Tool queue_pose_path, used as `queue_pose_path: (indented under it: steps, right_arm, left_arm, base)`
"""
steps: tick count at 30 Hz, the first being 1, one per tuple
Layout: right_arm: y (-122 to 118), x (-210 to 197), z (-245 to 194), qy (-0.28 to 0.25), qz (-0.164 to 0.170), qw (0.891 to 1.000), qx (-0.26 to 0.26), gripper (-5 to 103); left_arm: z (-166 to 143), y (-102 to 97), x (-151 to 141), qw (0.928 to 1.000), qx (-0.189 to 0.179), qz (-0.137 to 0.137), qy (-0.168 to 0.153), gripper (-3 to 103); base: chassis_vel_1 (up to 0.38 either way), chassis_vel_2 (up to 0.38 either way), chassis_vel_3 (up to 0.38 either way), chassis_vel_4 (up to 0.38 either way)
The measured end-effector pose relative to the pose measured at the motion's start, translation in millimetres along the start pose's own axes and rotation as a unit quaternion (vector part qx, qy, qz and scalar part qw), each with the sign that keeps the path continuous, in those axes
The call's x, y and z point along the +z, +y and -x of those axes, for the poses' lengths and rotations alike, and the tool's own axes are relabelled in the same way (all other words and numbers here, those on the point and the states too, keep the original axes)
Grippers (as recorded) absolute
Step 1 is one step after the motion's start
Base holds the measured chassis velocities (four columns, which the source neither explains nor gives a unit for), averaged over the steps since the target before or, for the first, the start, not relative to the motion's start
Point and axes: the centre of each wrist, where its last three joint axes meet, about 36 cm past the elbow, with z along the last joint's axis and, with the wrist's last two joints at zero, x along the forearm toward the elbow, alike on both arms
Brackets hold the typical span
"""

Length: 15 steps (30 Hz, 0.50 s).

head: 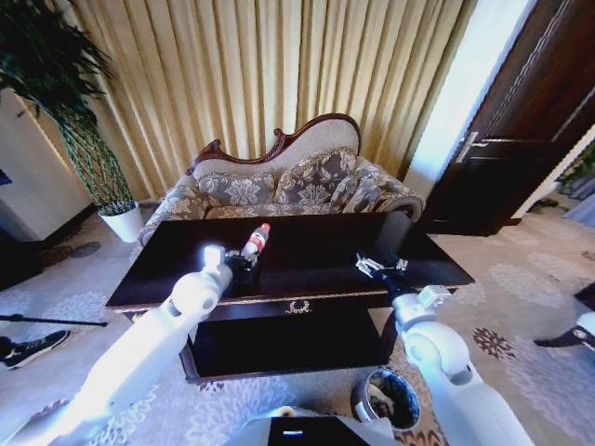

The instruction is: Move to the front of the table and place the trash on the table into the trash bin.

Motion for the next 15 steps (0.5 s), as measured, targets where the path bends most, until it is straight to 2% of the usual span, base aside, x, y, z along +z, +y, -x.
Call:
queue_pose_path:
  steps: [1, 2, 3, 4, 5, 6, 7, 8, 9, 10, 11, 12, 13, 14, 15]
  right_arm:
    - [1.2, -1.1, -0.5, -0.001, 0.001, 1.0, -0.002, 100]
    - [3.5, -3.0, -1.5, -0.003, 0.002, 1.0, -0.007, 100]
    - [3.5, -3.0, -1.5, -0.003, 0.002, 1.0, -0.007, 100]
    - [5.1, -3.6, -2.1, -0.003, 0.003, 1.0, -0.011, 100]
    - [7.1, -4.5, -2.1, -0.002, 0.01, 1.0, -0.019, 100]
    - [9.2, -6.4, -1.6, -0.001, 0.02, 0.999, -0.029, 100]
    - [12.5, -9.8, 0.3, 0.002, 0.042, 0.998, -0.05, 100]
    - [12.5, -9.8, 0.3, 0.002, 0.042, 0.998, -0.05, 100]
    - [15.0, -13.1, 3.4, 0.008, 0.068, 0.995, -0.073, 100]
    - [16.9, -15.8, 6.3, 0.012, 0.089, 0.992, -0.089, 100]
    - [20.8, -20.1, 11.6, 0.018, 0.127, 0.985, -0.114, 100]
    - [22.9, -22.4, 14.7, 0.02, 0.146, 0.981, -0.126, 100]
    - [27.8, -27.6, 21.8, 0.026, 0.186, 0.971, -0.15, 100]
    - [27.8, -27.6, 21.8, 0.026, 0.186, 0.971, -0.15, 100]
    - [31.6, -32.1, 28.1, 0.028, 0.215, 0.962, -0.167, 100]
  left_arm:
    - [2.6, 5.0, 5.7, 0.9989, -0.003, 0.031, -0.034, 34]
    - [7.1, 14.2, 12.5, 0.9937, -0.003, 0.077, -0.081, 34]
    - [7.1, 14.2, 12.5, 0.9937, -0.003, 0.077, -0.081, 34]
    - [12.0, 23.3, 18.8, 0.9852, -0.002, 0.12, -0.122, 34]
    - [16.6, 31.6, 23.2, 0.9747, -0.002, 0.158, -0.158, 34]
    - [21.6, 40.1, 27.1, 0.9611, -0.002, 0.197, -0.193, 34]
    - [27.8, 49.3, 32.1, 0.9412, 0.0, 0.249, -0.229, 34]
    - [27.8, 49.3, 32.1, 0.9412, 0.0, 0.249, -0.229, 34]
    - [33.4, 56.1, 35.6, 0.9228, 0.003, 0.289, -0.255, 34]
    - [38.0, 60.5, 37.5, 0.9073, 0.005, 0.318, -0.275, 34]
    - [43.7, 63.3, 38.1, 0.8883, 0.007, 0.346, -0.302, 34]
    - [47.5, 63.4, 37.8, 0.8763, 0.009, 0.361, -0.319, 34]
    - [53.7, 61.3, 34.9, 0.8584, 0.014, 0.378, -0.347, 34]
    - [53.7, 61.3, 34.9, 0.8584, 0.014, 0.378, -0.347, 34]
    - [58.5, 57.8, 30.2, 0.8474, 0.017, 0.385, -0.365, 34]
  base:
    - [0.0, 0.0, 0.0, 0.0]
    - [0.0, 0.0, 0.0, 0.0]
    - [0.0, 0.0, 0.0, 0.0]
    - [0.0, 0.0, 0.0, 0.0]
    - [0.0, 0.0, 0.0, 0.0]
    - [0.0, 0.0, 0.0, 0.0]
    - [0.0, 0.0, 0.0, 0.0]
    - [0.0, 0.0, 0.0, 0.0]
    - [0.0, 0.0, 0.0, 0.0]
    - [0.0, 0.0, 0.0, 0.0]
    - [0.0, 0.0, 0.0, 0.0]
    - [0.0, 0.0, 0.0, 0.0]
    - [0.0, 0.0, 0.0, 0.0]
    - [0.0, 0.0, 0.0, 0.0]
    - [0.0, 0.0, 0.0, 0.0]
